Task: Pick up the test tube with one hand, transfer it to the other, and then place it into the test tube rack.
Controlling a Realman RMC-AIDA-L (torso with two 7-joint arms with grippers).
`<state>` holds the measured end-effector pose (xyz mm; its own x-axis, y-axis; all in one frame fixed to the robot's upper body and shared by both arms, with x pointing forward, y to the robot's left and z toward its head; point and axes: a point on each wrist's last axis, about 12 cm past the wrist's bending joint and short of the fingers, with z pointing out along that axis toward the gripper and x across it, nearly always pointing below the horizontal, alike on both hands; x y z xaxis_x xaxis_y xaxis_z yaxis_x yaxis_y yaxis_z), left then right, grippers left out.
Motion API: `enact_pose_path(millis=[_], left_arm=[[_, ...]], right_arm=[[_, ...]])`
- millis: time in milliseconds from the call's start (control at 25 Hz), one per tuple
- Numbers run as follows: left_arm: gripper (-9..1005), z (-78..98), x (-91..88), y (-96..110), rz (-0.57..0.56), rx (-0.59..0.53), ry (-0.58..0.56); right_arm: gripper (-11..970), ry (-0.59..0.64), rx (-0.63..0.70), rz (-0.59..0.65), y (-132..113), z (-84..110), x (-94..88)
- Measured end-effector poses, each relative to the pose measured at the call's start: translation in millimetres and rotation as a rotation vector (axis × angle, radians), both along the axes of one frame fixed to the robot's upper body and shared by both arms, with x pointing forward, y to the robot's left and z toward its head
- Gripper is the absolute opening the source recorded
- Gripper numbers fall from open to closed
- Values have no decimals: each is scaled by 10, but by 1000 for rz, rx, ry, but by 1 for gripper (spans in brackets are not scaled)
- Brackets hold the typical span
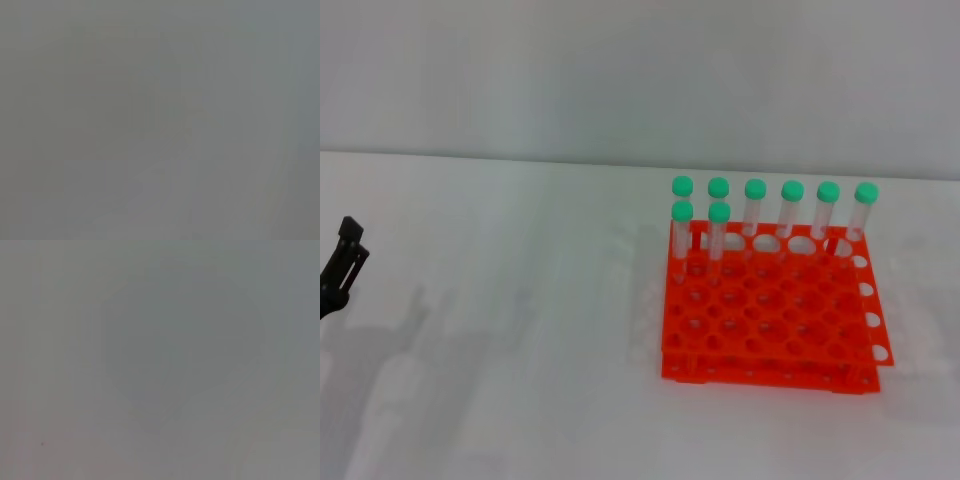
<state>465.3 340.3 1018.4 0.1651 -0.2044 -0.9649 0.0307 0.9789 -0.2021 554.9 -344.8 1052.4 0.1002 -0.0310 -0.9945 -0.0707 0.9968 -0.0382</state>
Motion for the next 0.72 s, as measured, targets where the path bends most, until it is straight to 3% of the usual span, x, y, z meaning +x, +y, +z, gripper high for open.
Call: enact_pose_path(millis=[720], left_arm=[[894, 114, 376, -90, 9, -68, -14]], right_arm=[[861, -10, -48, -17, 52, 55, 132]])
